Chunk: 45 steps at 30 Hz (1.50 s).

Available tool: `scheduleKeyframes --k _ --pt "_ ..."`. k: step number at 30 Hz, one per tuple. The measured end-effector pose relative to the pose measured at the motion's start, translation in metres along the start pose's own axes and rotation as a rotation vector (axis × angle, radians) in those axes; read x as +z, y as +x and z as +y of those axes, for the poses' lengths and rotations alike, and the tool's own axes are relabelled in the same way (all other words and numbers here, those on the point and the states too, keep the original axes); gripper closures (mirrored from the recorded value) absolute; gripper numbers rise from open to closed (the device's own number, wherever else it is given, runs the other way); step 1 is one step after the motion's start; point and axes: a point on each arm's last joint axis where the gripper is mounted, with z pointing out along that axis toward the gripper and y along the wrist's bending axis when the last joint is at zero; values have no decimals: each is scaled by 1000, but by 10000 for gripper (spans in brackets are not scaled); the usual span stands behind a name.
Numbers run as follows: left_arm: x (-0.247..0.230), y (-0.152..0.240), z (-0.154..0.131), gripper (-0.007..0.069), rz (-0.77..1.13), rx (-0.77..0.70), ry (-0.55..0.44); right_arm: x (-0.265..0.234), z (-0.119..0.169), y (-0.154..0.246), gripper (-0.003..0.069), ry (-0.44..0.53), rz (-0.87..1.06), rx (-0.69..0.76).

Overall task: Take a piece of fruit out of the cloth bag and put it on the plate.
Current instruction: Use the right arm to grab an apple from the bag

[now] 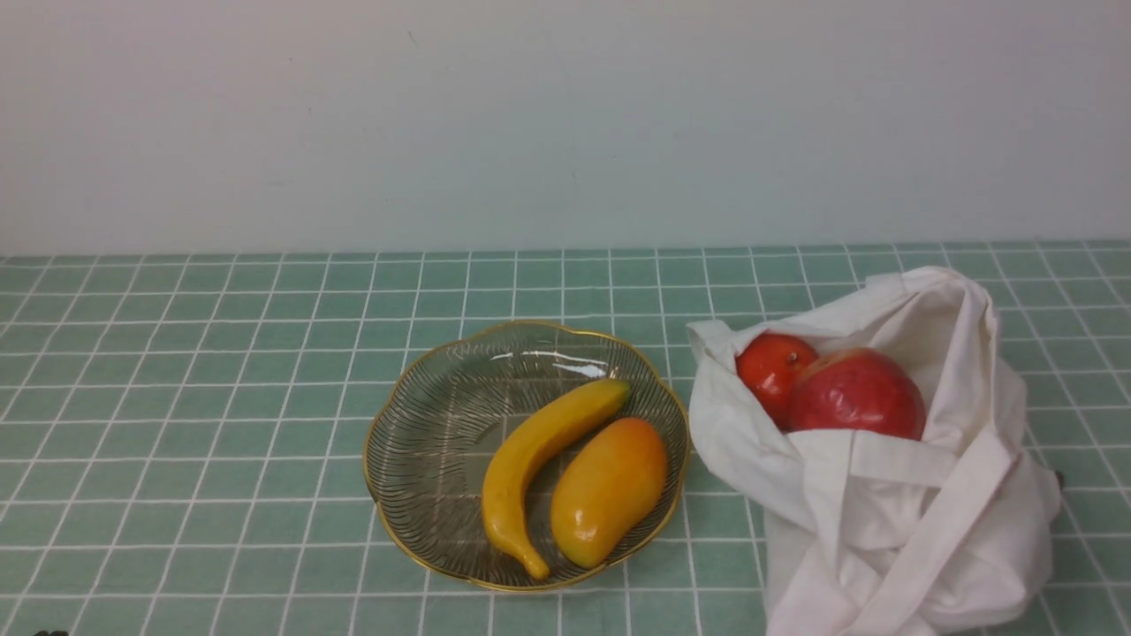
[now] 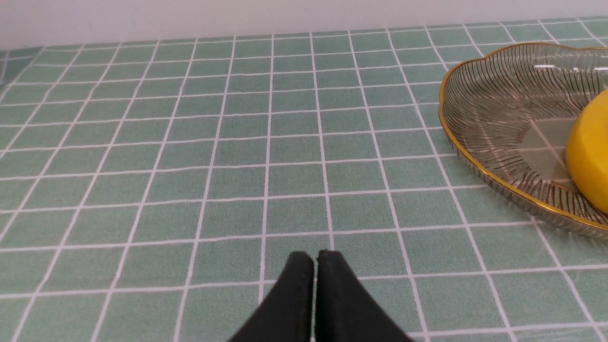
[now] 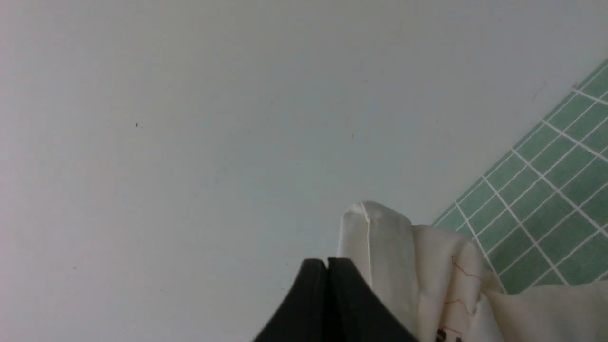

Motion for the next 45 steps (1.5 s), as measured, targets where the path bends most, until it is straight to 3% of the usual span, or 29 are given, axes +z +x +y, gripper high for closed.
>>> scheduleKeyframes --k 3,6,8,13,19,27,32,38,45 --pt "0 0 0 633 0 0 0 -2 23 -19 671 -62 -38 -48" --pt "0 0 0 633 0 0 0 -1 67 -49 671 -105 7 -242" --pt "0 0 0 633 0 0 0 8 88 -61 671 -92 94 -351" --pt "0 0 0 633 0 0 0 54 126 -74 671 -42 519 -590" --pt "0 0 0 633 0 0 0 127 137 -68 671 -84 858 -725" --pt "0 0 0 633 0 0 0 191 134 -39 670 -134 1047 -743" --pt "0 0 0 633 0 0 0 219 151 -7 657 -203 1151 -874" --pt "0 0 0 633 0 0 0 240 152 14 526 -124 1222 -987" --pt "0 0 0 633 0 0 0 260 123 40 157 84 1314 -964"
